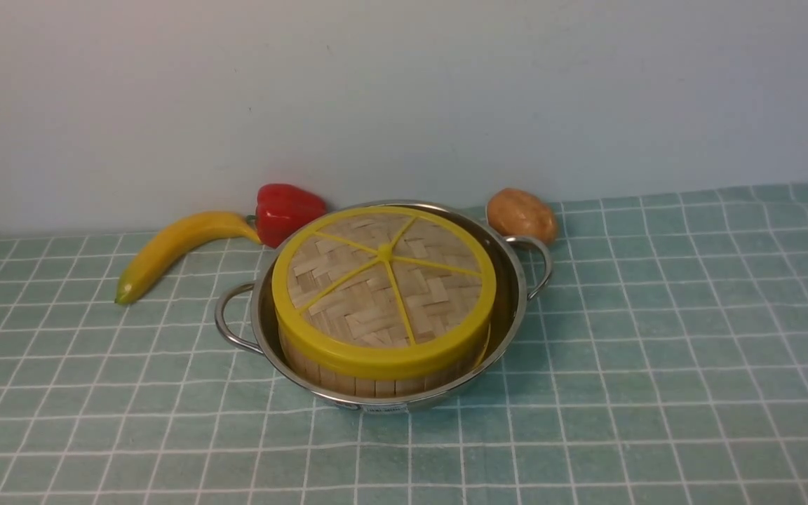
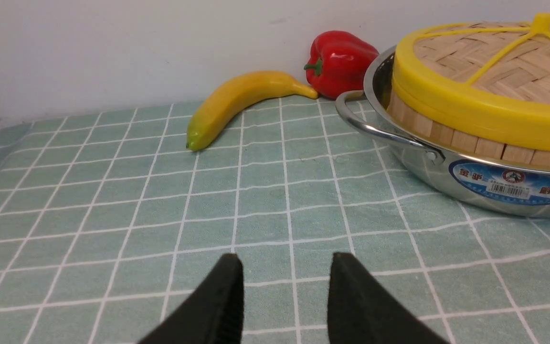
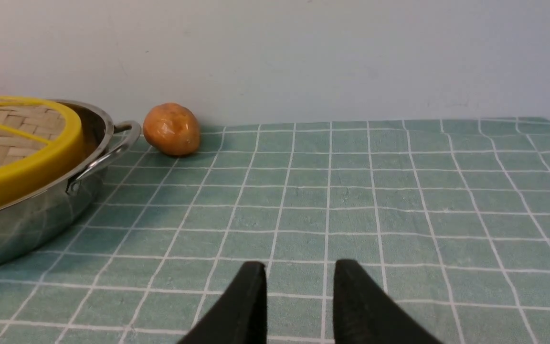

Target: Place the steamer in the pot on the blue tablecloth, and put the lid on the steamer.

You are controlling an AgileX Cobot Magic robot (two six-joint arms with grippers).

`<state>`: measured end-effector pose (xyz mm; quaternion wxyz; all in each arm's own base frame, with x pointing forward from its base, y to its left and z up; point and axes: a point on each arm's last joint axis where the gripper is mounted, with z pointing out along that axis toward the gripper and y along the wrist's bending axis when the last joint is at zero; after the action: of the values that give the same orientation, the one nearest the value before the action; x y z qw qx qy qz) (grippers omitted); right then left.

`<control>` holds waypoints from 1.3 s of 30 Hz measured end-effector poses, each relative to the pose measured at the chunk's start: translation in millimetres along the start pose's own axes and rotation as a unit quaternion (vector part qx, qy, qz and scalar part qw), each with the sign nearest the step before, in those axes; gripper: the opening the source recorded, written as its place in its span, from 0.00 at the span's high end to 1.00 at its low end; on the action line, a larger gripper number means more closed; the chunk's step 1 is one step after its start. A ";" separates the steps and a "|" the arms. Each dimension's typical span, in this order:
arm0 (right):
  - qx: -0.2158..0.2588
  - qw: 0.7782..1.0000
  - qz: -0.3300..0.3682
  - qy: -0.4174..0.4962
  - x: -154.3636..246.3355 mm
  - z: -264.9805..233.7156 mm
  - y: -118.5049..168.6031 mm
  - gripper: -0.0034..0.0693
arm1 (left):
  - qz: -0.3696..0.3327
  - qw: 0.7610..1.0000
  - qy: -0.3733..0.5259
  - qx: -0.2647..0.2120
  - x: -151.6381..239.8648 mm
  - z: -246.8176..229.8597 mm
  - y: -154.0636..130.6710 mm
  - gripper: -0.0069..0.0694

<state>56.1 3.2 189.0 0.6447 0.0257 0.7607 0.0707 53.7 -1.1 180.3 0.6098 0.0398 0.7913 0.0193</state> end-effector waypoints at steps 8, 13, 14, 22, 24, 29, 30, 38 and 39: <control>0.000 1.000 0.000 0.000 0.0 0.0 0.0 0.62 | 0.000 1.000 0.000 0.000 0.0 0.0 0.0 0.59; 0.000 1.000 0.000 0.000 0.0 0.0 0.0 0.62 | 0.000 1.000 0.000 0.000 0.0 0.0 0.0 0.59; 0.000 1.000 0.000 0.000 0.0 0.0 0.0 0.62 | 0.000 1.000 0.000 0.000 0.0 0.0 0.0 0.59; 0.000 1.000 0.000 0.000 0.0 0.0 0.0 0.62 | 0.000 1.000 0.000 0.000 0.0 0.0 0.0 0.59; 0.000 1.000 0.000 0.000 0.0 0.0 0.0 0.62 | 0.000 1.000 0.000 0.000 0.0 0.0 0.0 0.59; 0.000 1.000 0.000 0.000 0.0 0.0 0.0 0.62 | 0.000 1.000 0.000 0.000 0.0 0.0 0.0 0.59; 0.000 1.000 0.000 0.000 0.0 0.0 0.0 0.62 | 0.000 1.000 0.000 0.000 0.0 0.0 0.0 0.59; 0.000 1.000 0.000 0.000 0.0 0.0 0.0 0.62 | 0.000 1.000 0.000 0.000 0.0 0.0 0.0 0.59; 0.000 1.000 0.000 0.000 0.0 0.0 0.0 0.62 | 0.000 1.000 0.000 0.000 0.0 0.0 0.0 0.59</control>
<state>56.1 3.2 189.0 0.6447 0.0262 0.7607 0.0709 53.7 -1.1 180.3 0.6098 0.0398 0.7913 0.0193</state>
